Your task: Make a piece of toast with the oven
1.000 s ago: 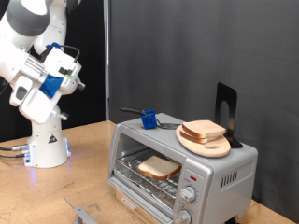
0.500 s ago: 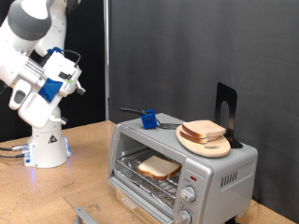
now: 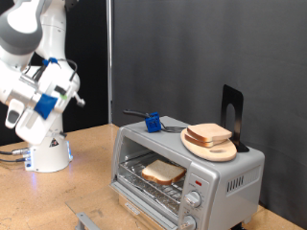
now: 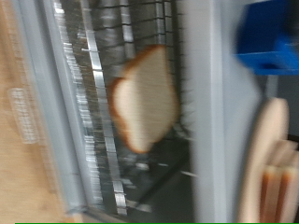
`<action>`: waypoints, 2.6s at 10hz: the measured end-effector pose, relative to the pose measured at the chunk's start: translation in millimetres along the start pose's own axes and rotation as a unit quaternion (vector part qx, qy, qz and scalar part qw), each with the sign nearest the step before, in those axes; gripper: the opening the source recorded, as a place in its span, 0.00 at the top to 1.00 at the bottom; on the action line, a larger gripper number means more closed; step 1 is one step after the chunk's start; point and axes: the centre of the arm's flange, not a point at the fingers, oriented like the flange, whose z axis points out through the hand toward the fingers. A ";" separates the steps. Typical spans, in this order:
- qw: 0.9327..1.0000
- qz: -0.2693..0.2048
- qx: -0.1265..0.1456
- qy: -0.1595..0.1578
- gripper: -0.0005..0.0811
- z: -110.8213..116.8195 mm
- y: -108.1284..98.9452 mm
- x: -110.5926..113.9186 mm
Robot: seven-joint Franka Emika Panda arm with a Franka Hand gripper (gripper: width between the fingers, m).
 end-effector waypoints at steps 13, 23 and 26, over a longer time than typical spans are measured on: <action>0.995 -0.033 -0.086 0.037 0.16 97.2 90.8 98.5; 0.996 -0.056 -0.068 -0.025 0.16 142.8 99.5 87.6; 0.995 -0.051 -0.039 -0.076 0.16 123.2 77.0 73.0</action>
